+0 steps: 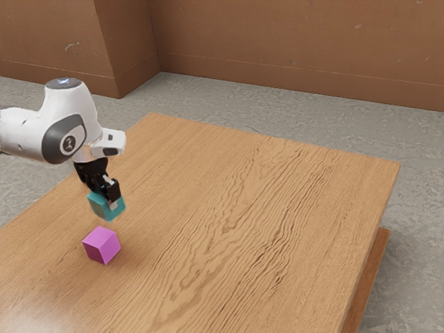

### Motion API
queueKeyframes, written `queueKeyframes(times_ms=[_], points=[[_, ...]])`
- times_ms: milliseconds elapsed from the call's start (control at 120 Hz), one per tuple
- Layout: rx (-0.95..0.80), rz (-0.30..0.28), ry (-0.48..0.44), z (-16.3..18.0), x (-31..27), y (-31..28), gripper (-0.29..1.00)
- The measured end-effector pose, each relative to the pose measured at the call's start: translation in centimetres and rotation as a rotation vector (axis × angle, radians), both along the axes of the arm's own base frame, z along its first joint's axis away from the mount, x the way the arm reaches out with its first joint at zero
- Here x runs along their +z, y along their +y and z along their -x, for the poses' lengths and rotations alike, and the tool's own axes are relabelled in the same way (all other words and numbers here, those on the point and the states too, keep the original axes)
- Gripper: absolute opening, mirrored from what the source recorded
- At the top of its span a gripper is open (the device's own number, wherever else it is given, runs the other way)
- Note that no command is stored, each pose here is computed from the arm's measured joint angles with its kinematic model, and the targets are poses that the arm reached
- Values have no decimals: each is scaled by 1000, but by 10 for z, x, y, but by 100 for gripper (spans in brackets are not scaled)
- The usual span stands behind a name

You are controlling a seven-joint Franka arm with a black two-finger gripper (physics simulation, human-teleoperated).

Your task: Pick up the blue block with one arm, and put the blue block on the table with one arm

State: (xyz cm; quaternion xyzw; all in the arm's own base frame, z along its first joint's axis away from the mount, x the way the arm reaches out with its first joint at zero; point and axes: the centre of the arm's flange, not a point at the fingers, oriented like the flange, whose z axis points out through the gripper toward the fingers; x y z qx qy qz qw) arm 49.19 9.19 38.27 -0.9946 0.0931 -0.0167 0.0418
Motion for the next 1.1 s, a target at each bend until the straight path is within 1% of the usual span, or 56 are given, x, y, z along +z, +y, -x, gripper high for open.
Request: queueKeyframes(times_ms=[92, 242, 475, 600, 700, 817, 858, 975, 1100], points=[[-9, -1, -20, -20, 15, -3, 40], [-37, 19, 10, -58, 0, -13, 40], [-18, 42, 72, -80, -33, 0, 40], [-19, 45, 87, -82, -41, 0, 40], [-22, 48, 93, -83, -42, -2, 51], [-22, 49, 90, -82, -40, -3, 59], [-27, 46, 78, -83, -32, -5, 61], [-40, 23, 8, -79, 14, -12, 65], [-40, 15, -9, -76, 27, -11, 67]])
